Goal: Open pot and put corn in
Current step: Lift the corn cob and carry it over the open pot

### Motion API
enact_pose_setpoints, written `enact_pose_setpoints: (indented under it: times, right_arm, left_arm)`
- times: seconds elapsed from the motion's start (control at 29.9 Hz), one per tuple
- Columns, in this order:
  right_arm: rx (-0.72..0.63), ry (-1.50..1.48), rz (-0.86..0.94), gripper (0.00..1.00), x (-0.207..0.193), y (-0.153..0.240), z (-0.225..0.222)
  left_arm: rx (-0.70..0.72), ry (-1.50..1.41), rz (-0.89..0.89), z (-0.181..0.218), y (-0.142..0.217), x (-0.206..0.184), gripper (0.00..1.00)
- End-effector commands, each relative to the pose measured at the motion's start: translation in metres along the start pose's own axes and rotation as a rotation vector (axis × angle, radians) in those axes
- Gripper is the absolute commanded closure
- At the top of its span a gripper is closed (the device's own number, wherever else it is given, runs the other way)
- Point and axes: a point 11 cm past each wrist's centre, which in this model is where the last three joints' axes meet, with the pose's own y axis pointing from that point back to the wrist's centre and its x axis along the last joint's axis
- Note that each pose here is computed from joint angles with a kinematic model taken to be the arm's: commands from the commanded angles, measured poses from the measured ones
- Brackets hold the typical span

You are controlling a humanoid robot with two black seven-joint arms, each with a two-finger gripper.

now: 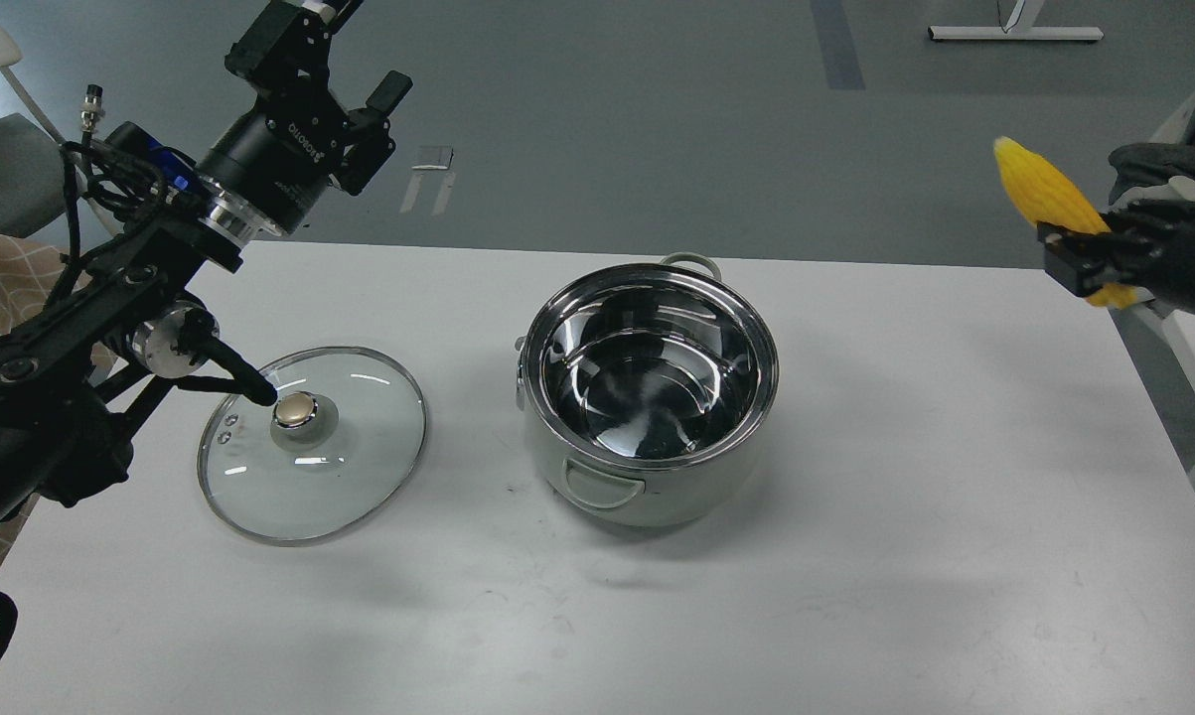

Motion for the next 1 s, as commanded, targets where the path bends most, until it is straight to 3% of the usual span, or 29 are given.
enact_pose_setpoints:
  times: [0.0, 0.13, 0.43, 0.63, 0.97]
  right_arm:
    - [0.111, 0.112, 0.027, 0.91, 0.064, -0.037, -0.043]
    - [0.229, 0.198, 0.020, 0.90, 0.091, -0.071, -0.099]
    - [0.452, 0.324, -0.124, 0.89, 0.051, -0.115, -0.202]
    - [0.509, 0.316, -0.159, 0.87, 0.037, -0.123, -0.228]
    - [0.527, 0.324, -0.212, 0.82, 0.014, -0.124, -0.234]
  left_arm:
    - [-0.002, 0.000, 0.000, 0.001, 0.000, 0.000, 0.08]
    - [0.000, -0.004, 0.002, 0.001, 0.000, 0.001, 0.08]
    - [0.000, 0.001, 0.000, -0.001, -0.001, -0.001, 0.07]
    - [-0.001, 0.001, 0.003, 0.000, -0.001, 0.000, 0.07]
    - [-0.001, 0.000, 0.003, 0.000, -0.001, 0.000, 0.07]
